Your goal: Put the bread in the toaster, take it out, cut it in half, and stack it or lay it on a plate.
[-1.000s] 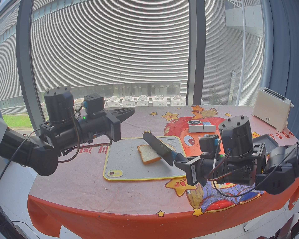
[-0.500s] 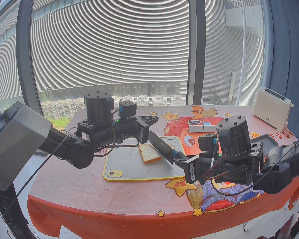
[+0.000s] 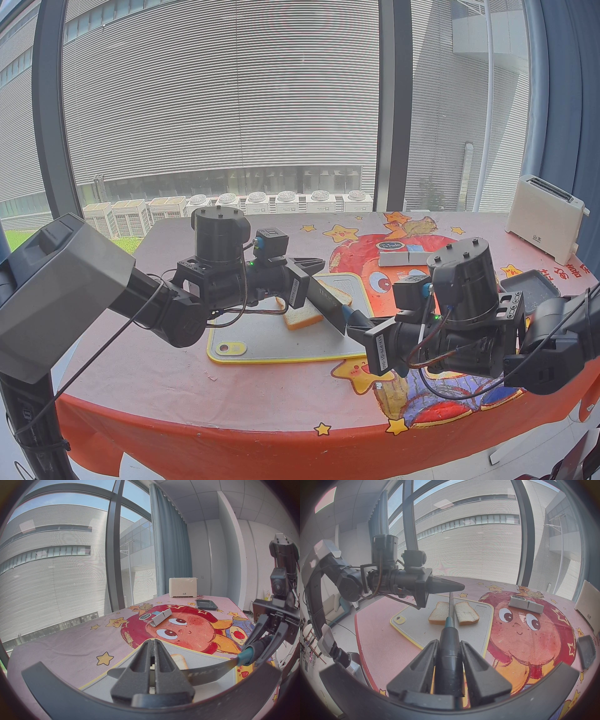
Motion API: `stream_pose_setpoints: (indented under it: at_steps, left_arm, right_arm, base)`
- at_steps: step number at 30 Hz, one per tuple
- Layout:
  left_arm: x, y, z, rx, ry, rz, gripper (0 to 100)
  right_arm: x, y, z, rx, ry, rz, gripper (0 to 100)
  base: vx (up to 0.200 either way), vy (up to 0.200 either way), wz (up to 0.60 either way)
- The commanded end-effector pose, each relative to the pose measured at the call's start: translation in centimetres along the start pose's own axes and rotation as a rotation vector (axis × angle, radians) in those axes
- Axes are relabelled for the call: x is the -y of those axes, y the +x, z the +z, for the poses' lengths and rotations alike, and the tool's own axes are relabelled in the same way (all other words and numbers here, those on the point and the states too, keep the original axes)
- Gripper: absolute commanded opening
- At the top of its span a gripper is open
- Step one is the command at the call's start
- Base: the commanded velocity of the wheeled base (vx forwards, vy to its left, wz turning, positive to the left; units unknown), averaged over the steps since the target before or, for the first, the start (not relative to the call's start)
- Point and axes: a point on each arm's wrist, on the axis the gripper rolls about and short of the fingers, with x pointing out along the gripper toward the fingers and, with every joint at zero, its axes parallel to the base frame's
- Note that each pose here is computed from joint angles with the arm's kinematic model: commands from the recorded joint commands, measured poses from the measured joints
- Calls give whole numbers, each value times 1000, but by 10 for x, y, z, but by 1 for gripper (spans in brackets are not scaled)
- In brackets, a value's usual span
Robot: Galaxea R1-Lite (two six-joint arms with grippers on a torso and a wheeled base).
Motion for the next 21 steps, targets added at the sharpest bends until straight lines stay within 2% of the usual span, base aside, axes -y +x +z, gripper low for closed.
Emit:
stream_pose_setpoints:
  at_steps: [1, 4, 7, 10, 21]
  left_arm:
    - [-5, 9, -12, -24, -10, 6, 0]
    - [-8, 14, -18, -33, -15, 8, 0]
    - [-16, 17, -15, -30, -16, 22, 0]
    - [-19, 17, -12, -32, -23, 26, 0]
    - [-23, 25, -28, -65, -41, 28, 0]
  right_arm:
    - [-1, -2, 0, 0, -2, 4, 0]
    - [-1, -3, 1, 5, 0, 4, 0]
    - [1, -1, 1, 4, 2, 0, 0]
    - [2, -1, 3, 9, 5, -3, 0]
    - [3, 0, 6, 18, 10, -7, 0]
  base:
    - [0, 0, 0]
    - [0, 0, 0]
    - [0, 0, 0]
    - [0, 0, 0]
    - [0, 0, 0]
